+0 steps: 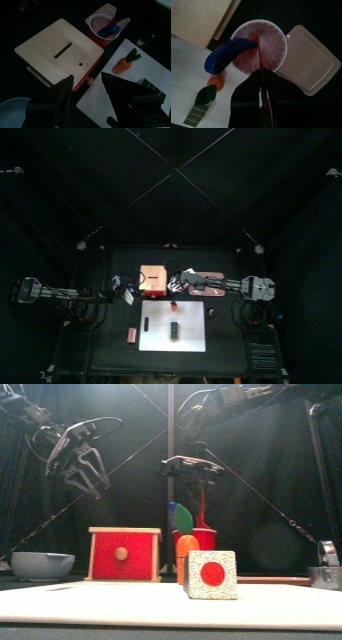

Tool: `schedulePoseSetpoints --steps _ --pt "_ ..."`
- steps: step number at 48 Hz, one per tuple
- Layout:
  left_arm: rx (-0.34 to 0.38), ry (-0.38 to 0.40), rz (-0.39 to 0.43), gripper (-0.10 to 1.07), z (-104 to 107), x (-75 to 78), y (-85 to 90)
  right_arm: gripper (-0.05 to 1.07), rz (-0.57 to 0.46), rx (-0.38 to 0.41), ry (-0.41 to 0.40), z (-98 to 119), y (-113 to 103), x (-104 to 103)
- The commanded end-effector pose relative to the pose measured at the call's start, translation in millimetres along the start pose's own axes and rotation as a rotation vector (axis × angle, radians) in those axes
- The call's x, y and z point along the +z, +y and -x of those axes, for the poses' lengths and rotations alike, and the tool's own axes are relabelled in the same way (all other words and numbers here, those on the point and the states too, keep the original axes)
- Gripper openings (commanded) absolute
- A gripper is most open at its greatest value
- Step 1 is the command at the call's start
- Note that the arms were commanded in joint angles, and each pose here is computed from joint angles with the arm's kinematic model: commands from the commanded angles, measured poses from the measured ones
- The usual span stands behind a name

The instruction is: Grab knife with other hand

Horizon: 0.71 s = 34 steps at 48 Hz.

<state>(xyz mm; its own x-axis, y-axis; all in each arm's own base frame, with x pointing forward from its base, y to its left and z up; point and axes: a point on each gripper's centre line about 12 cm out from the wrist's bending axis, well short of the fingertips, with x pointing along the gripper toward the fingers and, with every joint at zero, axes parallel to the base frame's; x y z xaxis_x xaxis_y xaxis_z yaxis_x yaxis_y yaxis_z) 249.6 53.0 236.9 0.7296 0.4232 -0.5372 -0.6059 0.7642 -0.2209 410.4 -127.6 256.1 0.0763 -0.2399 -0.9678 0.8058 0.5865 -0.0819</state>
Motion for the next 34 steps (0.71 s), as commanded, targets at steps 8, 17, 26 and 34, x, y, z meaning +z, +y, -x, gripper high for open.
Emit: schedulePoseSetpoints --steps 8,17,26,34 --pt "-0.006 -0.023 -0.014 0.85 1 6.8 -2.0 0.39 0.034 0.09 -0.102 53 -9 6" --pt "-0.006 -0.027 -0.021 0.85 1 7.2 -2.0 0.39 0.067 0.091 -0.156 72 -18 4" --pt "-0.006 -0.031 -0.033 0.85 1 7.2 -2.1 0.39 0.079 0.11 -0.221 94 -26 -4" --pt "-0.013 -0.044 -0.053 0.85 1 9.2 -2.9 0.39 0.073 0.151 -0.271 108 -33 -16"
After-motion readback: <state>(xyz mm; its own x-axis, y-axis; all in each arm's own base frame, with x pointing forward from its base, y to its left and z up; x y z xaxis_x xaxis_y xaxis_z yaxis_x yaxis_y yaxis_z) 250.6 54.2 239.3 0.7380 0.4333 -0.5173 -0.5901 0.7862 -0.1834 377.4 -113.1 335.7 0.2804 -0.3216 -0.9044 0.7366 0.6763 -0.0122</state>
